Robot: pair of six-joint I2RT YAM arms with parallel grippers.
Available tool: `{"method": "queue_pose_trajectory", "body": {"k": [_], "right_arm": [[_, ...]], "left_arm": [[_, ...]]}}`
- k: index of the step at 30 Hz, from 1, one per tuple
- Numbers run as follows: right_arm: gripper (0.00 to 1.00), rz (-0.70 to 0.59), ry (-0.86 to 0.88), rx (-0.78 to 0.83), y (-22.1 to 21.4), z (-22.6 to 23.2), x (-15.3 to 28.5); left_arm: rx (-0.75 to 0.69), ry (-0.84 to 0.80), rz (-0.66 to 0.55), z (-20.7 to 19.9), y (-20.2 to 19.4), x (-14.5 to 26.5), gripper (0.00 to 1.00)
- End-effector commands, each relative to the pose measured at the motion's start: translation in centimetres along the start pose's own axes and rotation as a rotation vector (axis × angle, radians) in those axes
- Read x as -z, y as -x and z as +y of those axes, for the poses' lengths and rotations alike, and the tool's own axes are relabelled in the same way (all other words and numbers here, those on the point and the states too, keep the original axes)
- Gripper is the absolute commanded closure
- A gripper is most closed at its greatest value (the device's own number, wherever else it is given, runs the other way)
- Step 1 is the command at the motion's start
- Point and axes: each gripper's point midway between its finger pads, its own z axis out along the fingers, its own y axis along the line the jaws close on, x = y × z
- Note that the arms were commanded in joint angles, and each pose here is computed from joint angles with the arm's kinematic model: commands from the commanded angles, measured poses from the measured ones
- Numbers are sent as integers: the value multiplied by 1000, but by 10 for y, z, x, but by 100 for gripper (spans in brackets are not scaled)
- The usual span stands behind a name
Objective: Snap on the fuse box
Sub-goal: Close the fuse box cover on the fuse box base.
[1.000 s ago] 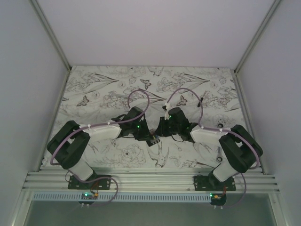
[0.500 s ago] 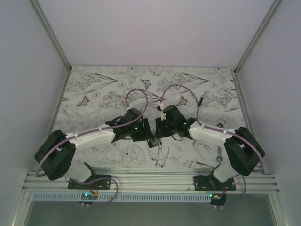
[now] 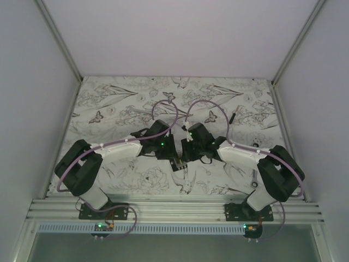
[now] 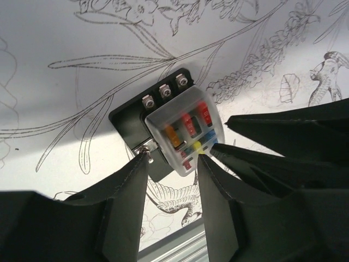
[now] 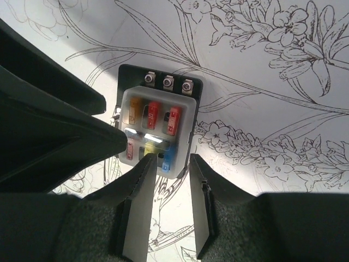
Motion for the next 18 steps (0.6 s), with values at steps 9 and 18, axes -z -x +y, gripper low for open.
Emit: {"method": "queue_pose_trajectory", "body": {"k": [9, 18], "right_arm": [[66, 42, 35, 15, -7, 6, -9], [69, 83, 45, 31, -11, 8, -14]], "left_arm": [[29, 84, 120, 23, -21, -15, 73], [90, 185, 208, 57, -52, -26, 89]]}}
